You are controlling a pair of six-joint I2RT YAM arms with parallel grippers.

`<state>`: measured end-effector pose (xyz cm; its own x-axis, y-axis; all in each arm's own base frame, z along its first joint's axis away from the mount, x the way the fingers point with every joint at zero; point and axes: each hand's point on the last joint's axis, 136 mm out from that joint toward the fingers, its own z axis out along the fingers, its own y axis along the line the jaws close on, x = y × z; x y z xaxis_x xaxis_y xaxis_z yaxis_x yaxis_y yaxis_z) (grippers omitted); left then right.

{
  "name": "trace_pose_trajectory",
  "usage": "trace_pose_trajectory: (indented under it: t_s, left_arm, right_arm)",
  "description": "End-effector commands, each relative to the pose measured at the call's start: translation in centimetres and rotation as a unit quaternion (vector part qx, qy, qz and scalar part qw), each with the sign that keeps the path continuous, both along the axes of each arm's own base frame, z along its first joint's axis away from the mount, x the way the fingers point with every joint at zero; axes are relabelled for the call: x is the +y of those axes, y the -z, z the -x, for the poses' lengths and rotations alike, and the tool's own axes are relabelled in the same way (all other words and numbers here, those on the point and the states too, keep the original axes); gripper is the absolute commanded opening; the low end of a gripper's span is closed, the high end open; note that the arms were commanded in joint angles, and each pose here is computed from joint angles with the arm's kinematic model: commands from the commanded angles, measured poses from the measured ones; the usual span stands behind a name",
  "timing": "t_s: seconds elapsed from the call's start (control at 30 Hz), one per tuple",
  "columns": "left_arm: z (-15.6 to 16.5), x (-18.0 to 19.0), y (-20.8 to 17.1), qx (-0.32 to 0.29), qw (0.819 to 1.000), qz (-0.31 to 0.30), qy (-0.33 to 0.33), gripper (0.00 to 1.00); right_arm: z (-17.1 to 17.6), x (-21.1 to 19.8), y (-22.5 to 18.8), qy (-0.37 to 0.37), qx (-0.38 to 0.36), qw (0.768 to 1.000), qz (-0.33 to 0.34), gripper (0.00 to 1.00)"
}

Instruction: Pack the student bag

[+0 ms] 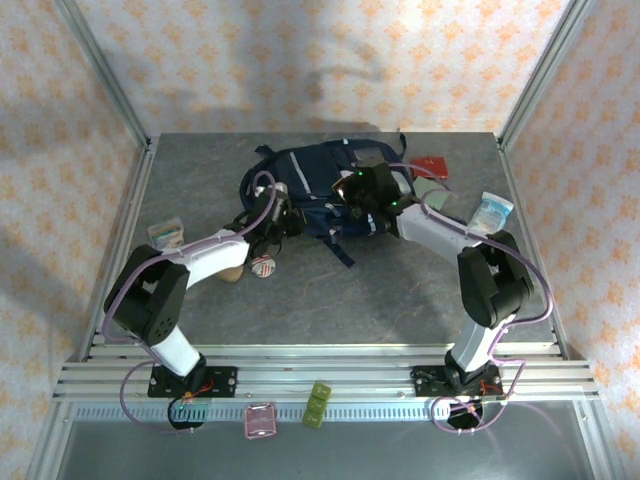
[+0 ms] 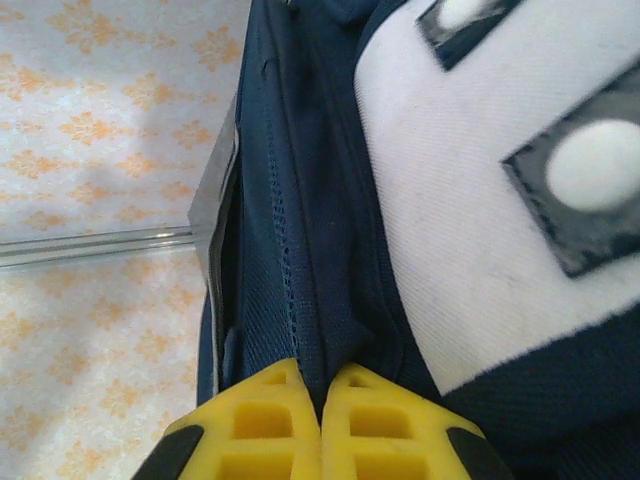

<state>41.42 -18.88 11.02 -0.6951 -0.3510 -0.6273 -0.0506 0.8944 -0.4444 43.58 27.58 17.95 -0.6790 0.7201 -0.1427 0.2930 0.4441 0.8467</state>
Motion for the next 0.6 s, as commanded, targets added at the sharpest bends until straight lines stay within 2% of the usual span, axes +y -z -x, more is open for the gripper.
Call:
trace_pose_trajectory:
  t_s: [0.0,0.13,0.3,0.43,0.57]
  left_arm:
    - [-2.0,2.2,-1.6,-0.029,0.998,-0.049,-0.022,0.26]
    - [0.2,0.9,-3.8,-0.053,0.998,-0.014,-0.004,0.32]
    - [3.6,-2.5,-7.2,-0.100,0.994,0.022,0.038,0.49]
    - [4.0,-5.0,-8.3,-0.103,0.992,0.055,0.057,0.56]
    - [3.2,-6.7,-7.2,-0.081,0.995,0.033,0.055,0.57]
  right_arm:
    - [-0.5,1.5,-8.4,-0.003,-0.108,0.991,-0.076,0.00]
    - [-1.1,1.8,-7.8,0.002,-0.103,0.991,-0.080,0.00]
    - [-1.6,2.3,-7.6,0.005,-0.102,0.990,-0.092,0.00]
    - [-1.7,3.1,-7.4,0.000,-0.101,0.990,-0.097,0.00]
    - [-1.8,3.4,-7.4,0.000,-0.102,0.989,-0.103,0.00]
